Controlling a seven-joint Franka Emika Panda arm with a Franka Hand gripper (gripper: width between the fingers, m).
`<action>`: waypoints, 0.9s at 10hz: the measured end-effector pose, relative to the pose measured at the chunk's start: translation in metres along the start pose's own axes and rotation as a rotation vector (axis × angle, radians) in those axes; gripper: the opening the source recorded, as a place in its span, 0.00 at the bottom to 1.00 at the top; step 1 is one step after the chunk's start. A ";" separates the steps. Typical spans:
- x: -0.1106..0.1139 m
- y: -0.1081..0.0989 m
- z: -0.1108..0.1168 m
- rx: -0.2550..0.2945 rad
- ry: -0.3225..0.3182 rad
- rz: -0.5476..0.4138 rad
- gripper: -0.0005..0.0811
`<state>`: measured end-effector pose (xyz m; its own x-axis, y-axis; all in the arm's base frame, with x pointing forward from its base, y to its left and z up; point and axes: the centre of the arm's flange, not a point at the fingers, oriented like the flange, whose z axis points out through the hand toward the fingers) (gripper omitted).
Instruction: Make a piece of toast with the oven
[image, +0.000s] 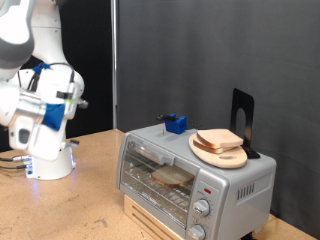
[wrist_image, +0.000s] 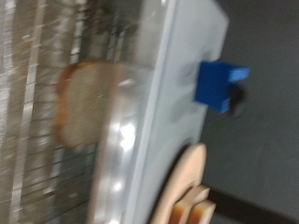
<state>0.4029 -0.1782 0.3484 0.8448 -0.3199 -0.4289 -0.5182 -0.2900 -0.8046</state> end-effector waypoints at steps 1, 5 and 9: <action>0.016 0.008 -0.002 0.001 0.058 0.018 1.00; 0.027 0.003 0.001 0.015 0.015 0.063 1.00; 0.081 -0.021 0.011 0.021 0.111 0.171 1.00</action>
<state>0.4834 -0.1880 0.3256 0.7241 -0.4605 -0.5134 -0.6494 -0.2047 -0.7324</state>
